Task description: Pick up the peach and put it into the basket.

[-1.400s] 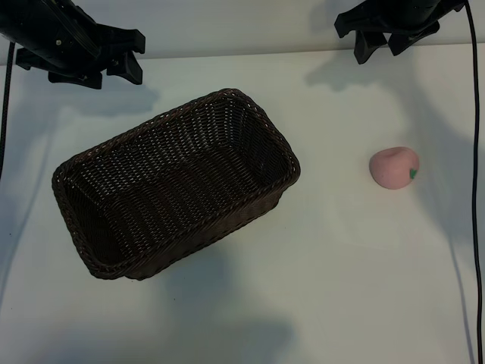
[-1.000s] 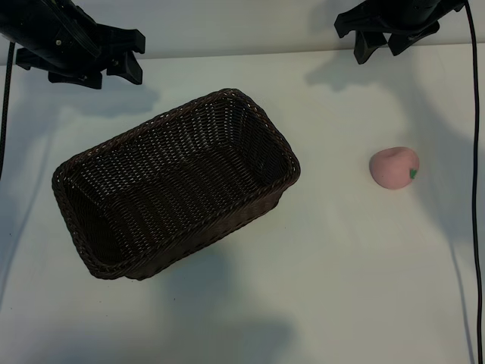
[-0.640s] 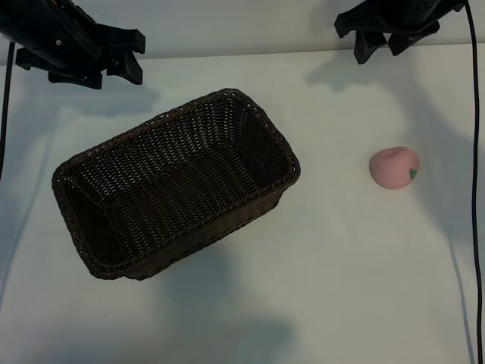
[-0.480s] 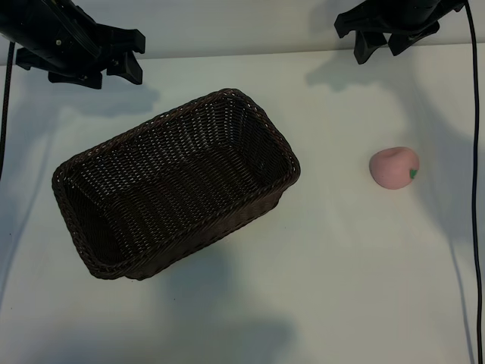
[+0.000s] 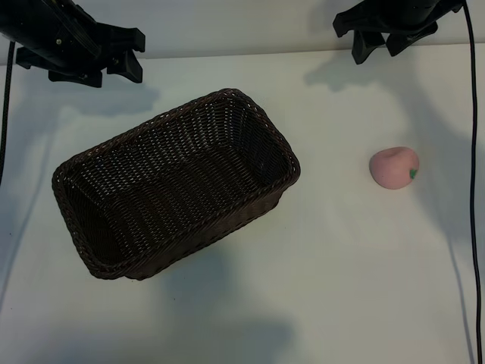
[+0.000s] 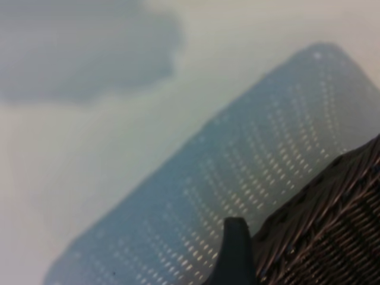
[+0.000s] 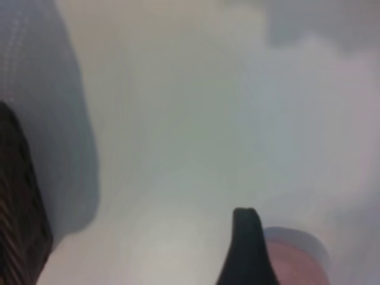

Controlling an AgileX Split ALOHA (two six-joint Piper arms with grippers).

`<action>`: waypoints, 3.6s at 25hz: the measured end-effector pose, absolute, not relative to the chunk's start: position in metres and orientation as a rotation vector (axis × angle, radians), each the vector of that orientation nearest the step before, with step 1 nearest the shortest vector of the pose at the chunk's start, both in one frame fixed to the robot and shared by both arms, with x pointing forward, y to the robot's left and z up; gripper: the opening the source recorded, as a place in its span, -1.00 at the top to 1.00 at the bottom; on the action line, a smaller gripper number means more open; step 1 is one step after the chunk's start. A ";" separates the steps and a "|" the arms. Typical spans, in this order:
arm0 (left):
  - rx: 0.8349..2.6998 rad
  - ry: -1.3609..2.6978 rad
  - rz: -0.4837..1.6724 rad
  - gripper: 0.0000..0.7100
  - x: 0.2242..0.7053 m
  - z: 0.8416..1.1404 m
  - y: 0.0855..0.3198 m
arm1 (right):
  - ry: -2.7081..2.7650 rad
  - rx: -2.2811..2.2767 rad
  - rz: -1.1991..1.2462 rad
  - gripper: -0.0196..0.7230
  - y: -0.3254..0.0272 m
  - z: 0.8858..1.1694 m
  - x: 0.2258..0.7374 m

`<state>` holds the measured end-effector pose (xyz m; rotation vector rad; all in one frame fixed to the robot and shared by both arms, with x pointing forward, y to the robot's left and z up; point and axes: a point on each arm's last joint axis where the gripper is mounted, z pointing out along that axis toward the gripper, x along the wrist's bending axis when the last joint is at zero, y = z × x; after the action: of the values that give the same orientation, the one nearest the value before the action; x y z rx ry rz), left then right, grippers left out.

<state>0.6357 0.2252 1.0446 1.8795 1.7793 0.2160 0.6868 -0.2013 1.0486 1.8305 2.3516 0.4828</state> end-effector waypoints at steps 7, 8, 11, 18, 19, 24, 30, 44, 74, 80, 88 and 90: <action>1.938 1.817 0.133 -0.67 0.628 1.041 0.225 | 2.352 1.832 0.485 -0.45 -0.201 1.049 0.687; 1.946 1.826 0.127 -0.67 0.625 1.040 0.226 | 2.352 1.832 0.485 -0.45 -0.201 1.049 0.687; 1.952 1.870 0.130 -0.67 0.608 1.038 0.230 | 2.352 1.832 0.485 -0.45 -0.201 1.049 0.687; 1.808 2.004 0.205 -0.67 0.545 1.049 0.246 | 2.352 1.832 0.485 -0.45 -0.201 1.049 0.687; 1.778 2.023 0.211 -0.67 0.536 1.051 0.248 | 2.352 1.832 0.485 -0.45 -0.201 1.049 0.687; 1.727 2.101 0.211 -0.67 0.495 1.042 0.257 | 2.352 1.832 0.485 -0.45 -0.201 1.049 0.687; 1.639 2.217 0.243 -0.67 0.470 1.012 0.266 | 2.352 1.832 0.485 -0.45 -0.201 1.049 0.687; 1.487 2.304 0.218 -0.67 0.487 0.972 0.263 | 2.352 1.832 0.485 -0.45 -0.201 1.049 0.687; 1.429 2.343 0.029 -0.19 0.514 0.913 0.249 | 2.352 1.832 0.486 -0.45 -0.201 1.049 0.687; 1.446 2.311 0.038 -0.13 0.512 0.921 0.249 | 2.352 1.832 0.486 -0.45 -0.201 1.049 0.687; 1.493 2.225 0.044 -0.10 0.507 0.935 0.247 | 2.352 1.832 0.486 -0.45 -0.201 1.049 0.687; 1.497 2.192 0.036 0.03 0.507 0.939 0.246 | 2.352 1.832 0.486 -0.45 -0.201 1.049 0.687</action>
<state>0.5072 0.2460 0.9392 1.4968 2.1921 0.0359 0.6868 -0.2011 1.0486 1.8323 2.3525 0.4861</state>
